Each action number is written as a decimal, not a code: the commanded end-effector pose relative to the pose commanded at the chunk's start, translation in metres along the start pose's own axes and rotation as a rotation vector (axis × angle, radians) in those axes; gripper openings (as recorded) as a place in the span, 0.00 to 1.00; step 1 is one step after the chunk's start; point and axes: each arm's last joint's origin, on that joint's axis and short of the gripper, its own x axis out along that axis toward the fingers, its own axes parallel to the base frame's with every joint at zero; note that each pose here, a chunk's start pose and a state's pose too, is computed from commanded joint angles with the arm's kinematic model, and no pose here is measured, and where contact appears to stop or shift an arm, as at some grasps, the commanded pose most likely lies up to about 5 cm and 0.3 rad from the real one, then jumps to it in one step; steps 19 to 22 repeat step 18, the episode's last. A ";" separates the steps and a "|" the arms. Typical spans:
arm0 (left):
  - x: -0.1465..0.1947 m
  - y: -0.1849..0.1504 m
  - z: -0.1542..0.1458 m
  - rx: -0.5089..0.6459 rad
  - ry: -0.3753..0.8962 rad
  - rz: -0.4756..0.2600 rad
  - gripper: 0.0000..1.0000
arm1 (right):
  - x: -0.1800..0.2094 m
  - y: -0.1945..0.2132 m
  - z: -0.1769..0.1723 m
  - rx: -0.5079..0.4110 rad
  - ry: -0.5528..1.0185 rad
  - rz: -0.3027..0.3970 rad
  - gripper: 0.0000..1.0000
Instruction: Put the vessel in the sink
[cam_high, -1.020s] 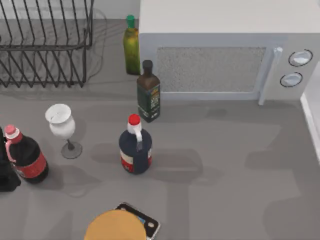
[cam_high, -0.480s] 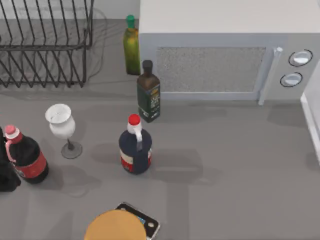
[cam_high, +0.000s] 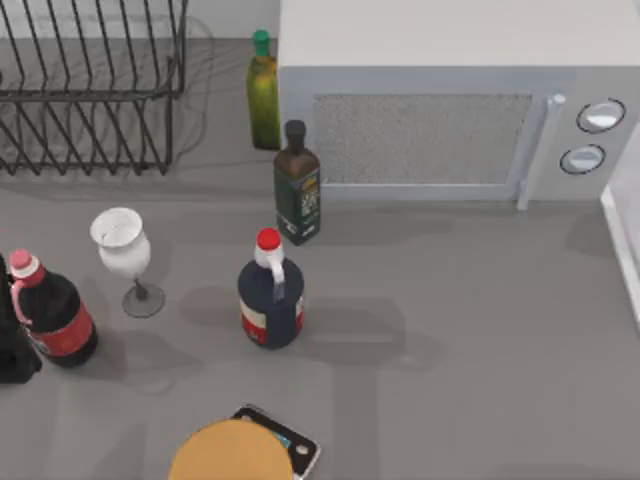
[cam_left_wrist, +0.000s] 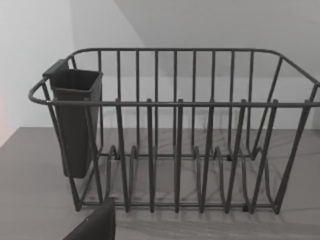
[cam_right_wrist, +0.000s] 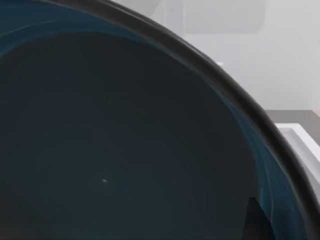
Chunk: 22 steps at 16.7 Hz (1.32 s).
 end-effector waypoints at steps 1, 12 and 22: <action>0.000 0.000 0.000 0.000 0.000 0.000 1.00 | 0.000 0.000 0.000 0.000 0.000 0.000 0.15; 0.000 0.000 0.000 0.000 0.000 0.000 1.00 | 0.000 0.000 0.000 0.000 0.000 0.000 0.98; 0.000 0.000 0.000 0.000 0.000 0.000 1.00 | 0.000 0.000 0.000 0.000 0.000 0.000 1.00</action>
